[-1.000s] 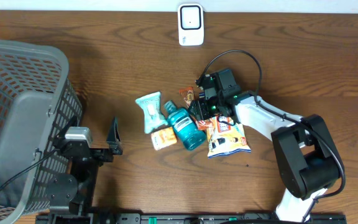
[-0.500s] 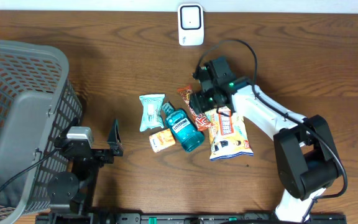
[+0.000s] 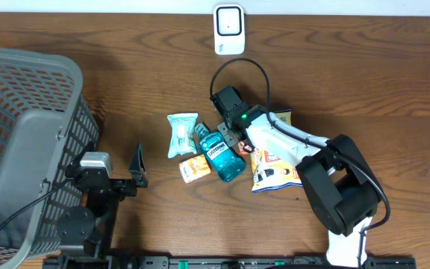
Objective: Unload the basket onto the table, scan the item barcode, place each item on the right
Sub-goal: 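Grasp the chocolate snack bag with the right gripper and lift it, then carry the chocolate snack bag to the white barcode scanner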
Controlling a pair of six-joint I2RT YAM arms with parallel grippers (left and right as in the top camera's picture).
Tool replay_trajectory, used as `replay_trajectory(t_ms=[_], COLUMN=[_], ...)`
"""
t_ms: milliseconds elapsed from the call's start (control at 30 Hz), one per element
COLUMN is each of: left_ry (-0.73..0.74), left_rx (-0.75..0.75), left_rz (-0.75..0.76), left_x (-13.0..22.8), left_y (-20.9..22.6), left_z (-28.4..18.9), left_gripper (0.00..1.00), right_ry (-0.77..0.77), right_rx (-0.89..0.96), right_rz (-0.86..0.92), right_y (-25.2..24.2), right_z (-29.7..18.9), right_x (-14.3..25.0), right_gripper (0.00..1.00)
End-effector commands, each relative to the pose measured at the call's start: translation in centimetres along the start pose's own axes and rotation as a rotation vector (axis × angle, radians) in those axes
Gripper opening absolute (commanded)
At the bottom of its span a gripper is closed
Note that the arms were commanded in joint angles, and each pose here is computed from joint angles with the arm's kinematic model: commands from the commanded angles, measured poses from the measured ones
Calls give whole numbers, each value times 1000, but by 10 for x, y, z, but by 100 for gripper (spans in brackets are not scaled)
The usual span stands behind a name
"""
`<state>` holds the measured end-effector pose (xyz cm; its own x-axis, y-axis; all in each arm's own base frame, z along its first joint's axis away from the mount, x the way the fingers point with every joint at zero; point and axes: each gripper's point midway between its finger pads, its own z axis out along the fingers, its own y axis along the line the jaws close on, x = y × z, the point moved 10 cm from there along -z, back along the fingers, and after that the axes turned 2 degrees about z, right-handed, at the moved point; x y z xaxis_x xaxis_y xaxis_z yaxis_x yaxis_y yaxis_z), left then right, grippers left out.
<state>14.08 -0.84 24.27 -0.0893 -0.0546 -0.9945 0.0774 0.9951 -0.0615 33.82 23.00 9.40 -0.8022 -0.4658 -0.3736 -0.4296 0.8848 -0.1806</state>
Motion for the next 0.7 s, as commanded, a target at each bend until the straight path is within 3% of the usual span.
replay_trajectory(t_ms=[0,100,200,333,367,467,667], left_ry=[-10,-10,-10,-10,-10,-10,-10], left_rx=[-7,-7,-7,-7,-7,-7,-7], left_rz=[-1,-1,-1,-1,-1,-1,-1], left_x=[-3,-3,-3,-3,-3,-3,-3], left_y=[0,1,1,0,1,0,0], left_z=[-1,-1,-1,-1,-1,-1,-1], left_gripper=[98,98,98,98,98,98,98], right_ry=[40,52,89,173,200,269,459], right_rx=[55,31,-131,-664,-879,-1121,-1365], right_rz=[-7,26,50,79,135,295,638], right_y=[-2,-1,-4,-29,-43,-65,-96], right_z=[11,-2,-30,-92,-108,-122,-148], right_x=[8,2,-15,-35,-34,-25,-5], right_gripper=[14,1,1,1,1,1,1])
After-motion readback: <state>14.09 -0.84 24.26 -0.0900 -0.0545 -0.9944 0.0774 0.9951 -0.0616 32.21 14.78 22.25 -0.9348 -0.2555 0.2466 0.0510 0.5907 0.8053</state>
